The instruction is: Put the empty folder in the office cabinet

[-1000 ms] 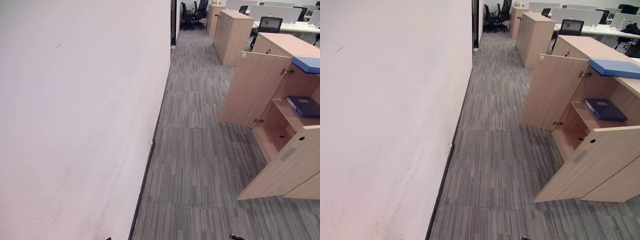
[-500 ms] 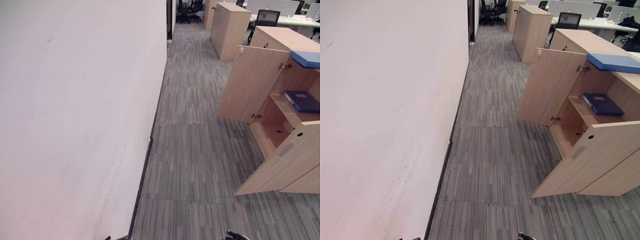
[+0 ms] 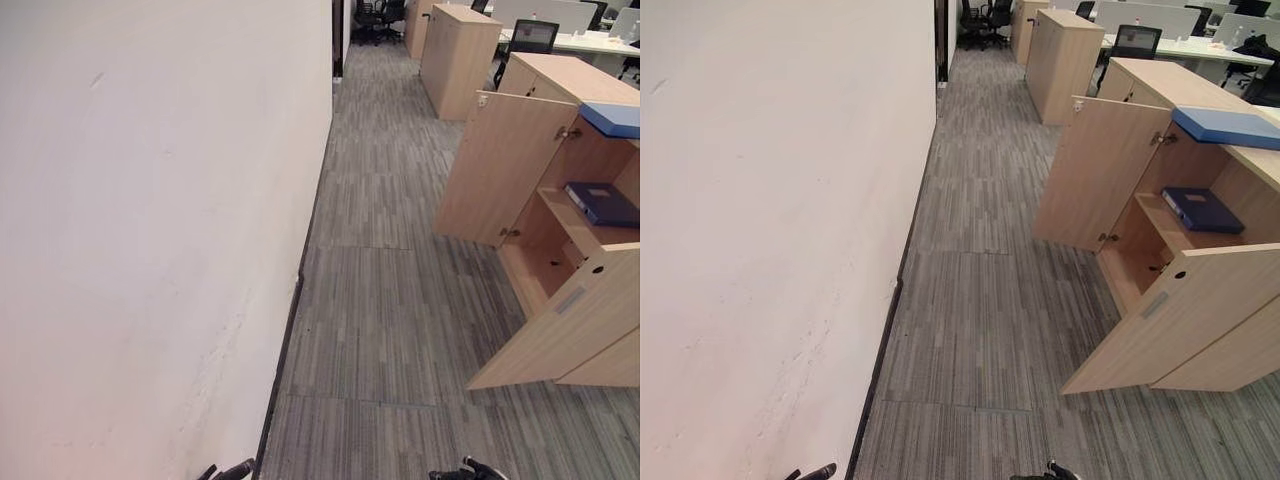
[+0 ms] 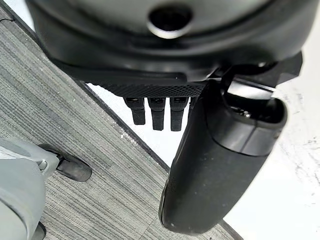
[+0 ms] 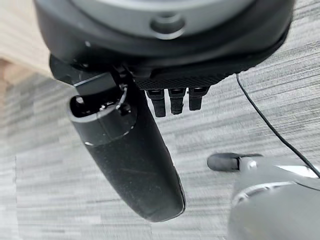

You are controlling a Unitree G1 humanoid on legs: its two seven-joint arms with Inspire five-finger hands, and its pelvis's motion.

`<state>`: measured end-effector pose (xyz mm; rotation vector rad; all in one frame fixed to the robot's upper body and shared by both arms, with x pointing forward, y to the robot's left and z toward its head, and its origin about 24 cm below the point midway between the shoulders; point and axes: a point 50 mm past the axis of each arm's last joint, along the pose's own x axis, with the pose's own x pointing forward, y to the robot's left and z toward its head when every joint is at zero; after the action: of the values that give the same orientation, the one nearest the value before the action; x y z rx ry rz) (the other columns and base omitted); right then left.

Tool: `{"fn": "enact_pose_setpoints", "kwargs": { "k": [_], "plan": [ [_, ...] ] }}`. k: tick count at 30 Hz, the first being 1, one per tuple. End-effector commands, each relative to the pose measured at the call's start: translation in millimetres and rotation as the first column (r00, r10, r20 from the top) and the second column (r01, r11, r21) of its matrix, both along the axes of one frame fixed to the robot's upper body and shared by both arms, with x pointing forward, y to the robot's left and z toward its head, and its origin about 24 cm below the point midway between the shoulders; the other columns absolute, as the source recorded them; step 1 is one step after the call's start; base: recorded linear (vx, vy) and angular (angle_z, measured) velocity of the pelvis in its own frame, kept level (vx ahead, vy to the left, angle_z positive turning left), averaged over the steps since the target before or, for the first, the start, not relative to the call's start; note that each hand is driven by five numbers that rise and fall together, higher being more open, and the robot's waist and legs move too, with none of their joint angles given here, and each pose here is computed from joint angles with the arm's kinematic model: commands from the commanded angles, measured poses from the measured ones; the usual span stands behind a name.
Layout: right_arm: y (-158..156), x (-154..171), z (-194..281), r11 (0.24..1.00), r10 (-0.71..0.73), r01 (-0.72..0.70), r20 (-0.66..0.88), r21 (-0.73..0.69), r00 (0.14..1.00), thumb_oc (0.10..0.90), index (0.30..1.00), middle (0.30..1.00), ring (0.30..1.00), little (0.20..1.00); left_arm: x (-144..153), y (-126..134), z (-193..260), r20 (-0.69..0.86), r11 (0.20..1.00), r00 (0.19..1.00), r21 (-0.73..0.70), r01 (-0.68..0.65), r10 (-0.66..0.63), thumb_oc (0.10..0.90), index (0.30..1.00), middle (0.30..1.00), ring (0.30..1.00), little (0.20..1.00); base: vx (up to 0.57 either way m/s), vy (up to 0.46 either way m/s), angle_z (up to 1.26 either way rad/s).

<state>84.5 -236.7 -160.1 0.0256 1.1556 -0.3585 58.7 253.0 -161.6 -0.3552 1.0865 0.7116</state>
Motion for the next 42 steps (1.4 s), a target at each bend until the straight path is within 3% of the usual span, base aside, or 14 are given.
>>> {"fn": "enact_pose_setpoints", "kwargs": {
  "k": [1,5,15,17,18,26,35,42],
  "plan": [
    [-1.7,30.1,8.0,0.999,0.039,-0.039,0.094,-0.010,0.995,0.800,0.900,0.900,0.900,0.900,11.4,9.6,4.5,0.054,0.998,0.997,0.032,-0.052,0.051,0.800,0.900,0.900,0.900,0.900,0.00,0.000,0.00],
    [1.0,24.1,4.7,0.998,0.013,-0.018,0.077,0.063,0.997,0.800,0.900,0.900,0.900,0.900,3.6,9.3,2.4,0.028,0.997,0.996,0.014,-0.081,0.081,0.800,0.900,0.900,0.900,0.900,0.00,-0.001,-0.01],
    [0.3,19.7,2.7,0.997,0.018,-0.021,0.047,0.077,0.999,0.800,0.900,0.900,0.900,0.900,1.0,4.0,0.0,-0.004,1.000,1.000,-0.003,-0.021,0.021,0.800,0.900,0.900,0.900,0.900,0.00,0.005,-0.02],
    [-0.1,19.3,2.5,0.997,0.022,-0.025,0.038,0.075,0.999,0.800,0.900,0.900,0.900,0.900,1.9,2.4,-0.2,0.011,0.998,0.998,-0.012,-0.060,0.061,0.800,0.900,0.900,0.900,0.900,0.01,0.068,-0.01],
    [-0.7,20.0,2.7,0.997,0.009,-0.012,0.039,0.082,0.999,0.800,0.900,0.900,0.900,0.900,-0.7,3.1,-0.5,0.023,0.989,0.989,-0.022,-0.149,0.149,0.800,0.900,0.900,0.900,0.900,0.00,0.065,-0.01],
    [-0.6,23.0,3.0,0.995,-0.023,0.019,0.040,0.094,0.999,0.800,0.900,0.900,0.900,0.900,-7.7,15.6,2.1,0.036,0.938,0.938,-0.006,-0.345,0.345,0.800,0.900,0.900,0.900,0.900,0.03,0.178,-0.05],
    [2.7,41.0,7.6,0.996,0.011,-0.019,0.085,0.091,0.996,0.800,0.900,0.900,0.900,0.900,-5.1,21.4,4.7,0.055,0.946,0.945,0.009,-0.323,0.322,0.800,0.900,0.900,0.900,0.900,0.18,-0.032,-0.08],
    [0.4,29.0,4.5,0.996,0.008,-0.013,0.051,0.085,0.999,0.800,0.900,0.900,0.900,0.900,-1.2,17.0,3.8,0.058,0.944,0.942,0.010,-0.331,0.329,0.800,0.900,0.900,0.900,0.900,0.37,-0.137,0.29]
  ]
}}
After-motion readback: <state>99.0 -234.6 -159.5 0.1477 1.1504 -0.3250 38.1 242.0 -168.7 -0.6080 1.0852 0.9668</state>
